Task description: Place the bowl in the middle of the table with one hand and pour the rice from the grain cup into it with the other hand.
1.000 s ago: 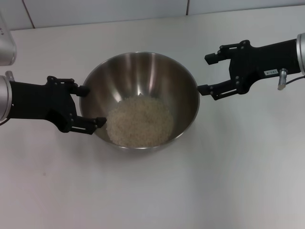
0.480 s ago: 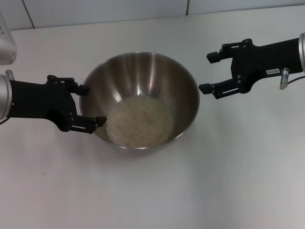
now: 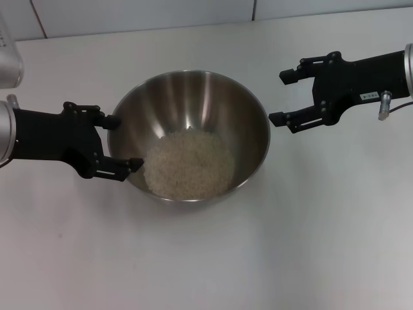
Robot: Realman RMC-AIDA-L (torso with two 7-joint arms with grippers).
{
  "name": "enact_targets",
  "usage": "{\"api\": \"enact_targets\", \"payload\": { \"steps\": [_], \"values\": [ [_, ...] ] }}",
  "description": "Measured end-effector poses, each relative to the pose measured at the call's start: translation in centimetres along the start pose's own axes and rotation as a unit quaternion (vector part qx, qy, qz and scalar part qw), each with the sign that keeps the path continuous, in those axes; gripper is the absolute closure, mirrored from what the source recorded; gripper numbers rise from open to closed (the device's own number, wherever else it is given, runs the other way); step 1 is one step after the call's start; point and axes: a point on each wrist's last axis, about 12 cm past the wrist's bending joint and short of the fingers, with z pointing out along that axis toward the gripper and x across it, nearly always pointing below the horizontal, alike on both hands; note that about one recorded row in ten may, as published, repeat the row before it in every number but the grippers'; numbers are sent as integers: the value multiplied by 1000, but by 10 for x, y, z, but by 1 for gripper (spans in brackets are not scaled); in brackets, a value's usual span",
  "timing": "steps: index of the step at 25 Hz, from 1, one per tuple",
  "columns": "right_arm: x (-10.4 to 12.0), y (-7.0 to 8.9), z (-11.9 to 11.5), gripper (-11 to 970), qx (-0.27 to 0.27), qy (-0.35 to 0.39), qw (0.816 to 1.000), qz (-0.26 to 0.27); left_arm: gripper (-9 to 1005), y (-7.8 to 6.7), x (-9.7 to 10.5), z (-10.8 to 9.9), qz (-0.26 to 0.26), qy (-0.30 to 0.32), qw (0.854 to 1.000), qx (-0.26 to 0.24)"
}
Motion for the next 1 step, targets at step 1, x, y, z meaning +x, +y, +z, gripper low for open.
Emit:
{"api": "enact_targets", "payload": {
  "steps": [1],
  "values": [
    [0,0,0,127,0,0,1000,0,146,0,0,0,0,0,1000,0]
  ]
}}
